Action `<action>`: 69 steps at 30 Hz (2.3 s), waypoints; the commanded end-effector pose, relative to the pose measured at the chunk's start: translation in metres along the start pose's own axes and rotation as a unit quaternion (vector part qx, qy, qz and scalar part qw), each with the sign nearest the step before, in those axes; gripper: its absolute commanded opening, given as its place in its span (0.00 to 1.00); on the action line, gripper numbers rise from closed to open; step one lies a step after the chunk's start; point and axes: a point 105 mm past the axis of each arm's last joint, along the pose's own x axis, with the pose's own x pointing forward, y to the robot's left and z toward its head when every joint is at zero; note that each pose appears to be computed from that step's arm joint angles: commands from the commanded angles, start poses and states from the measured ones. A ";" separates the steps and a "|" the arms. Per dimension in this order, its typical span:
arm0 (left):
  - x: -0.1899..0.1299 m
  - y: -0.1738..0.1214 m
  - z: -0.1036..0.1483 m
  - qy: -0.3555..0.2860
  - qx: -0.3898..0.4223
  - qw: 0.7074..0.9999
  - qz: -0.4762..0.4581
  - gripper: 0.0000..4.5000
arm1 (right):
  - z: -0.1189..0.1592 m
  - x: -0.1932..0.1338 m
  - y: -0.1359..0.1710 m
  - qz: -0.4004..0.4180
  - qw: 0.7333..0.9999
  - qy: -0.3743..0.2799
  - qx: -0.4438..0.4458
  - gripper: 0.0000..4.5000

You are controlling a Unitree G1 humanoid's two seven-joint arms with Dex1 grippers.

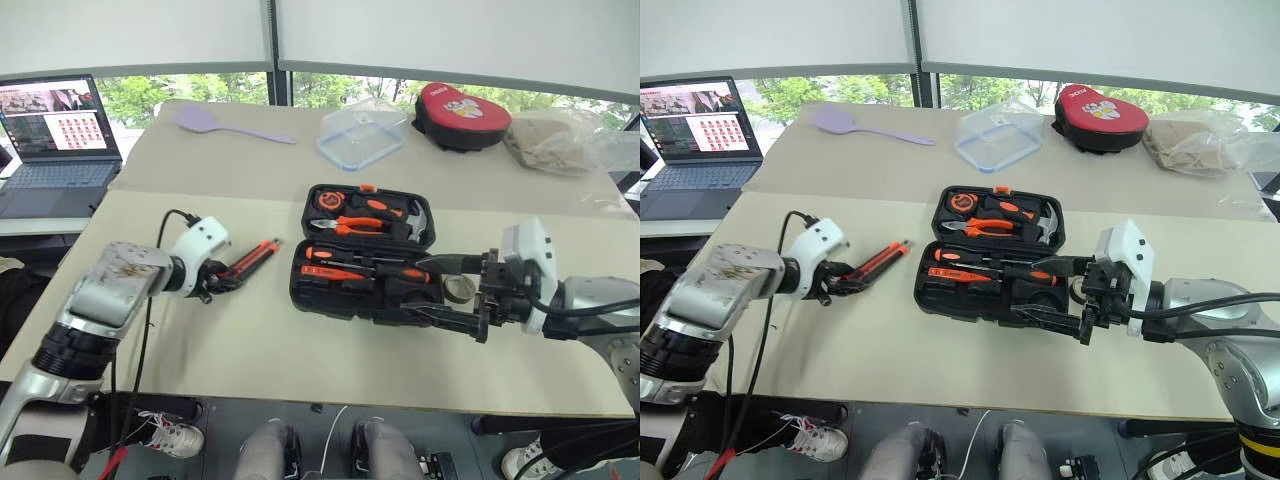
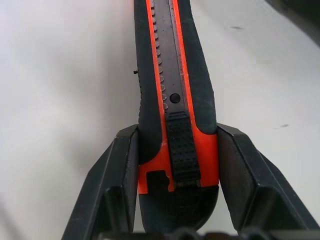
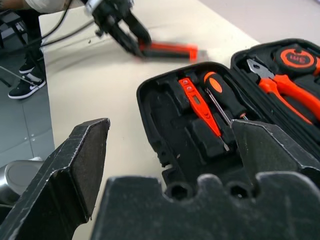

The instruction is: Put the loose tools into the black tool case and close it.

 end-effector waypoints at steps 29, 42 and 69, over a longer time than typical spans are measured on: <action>0.088 -0.100 0.079 -0.006 0.314 0.898 -0.308 0.39 | -0.008 -0.017 -0.001 -0.072 0.997 -0.004 0.002 1.00; 0.075 -0.101 0.101 -0.062 0.261 0.908 -0.323 0.86 | -0.009 -0.014 -0.002 -0.069 0.998 -0.006 0.004 1.00; 0.114 -0.112 0.039 0.049 0.370 0.873 -0.315 0.01 | -0.012 -0.010 -0.008 -0.078 0.997 -0.009 0.011 1.00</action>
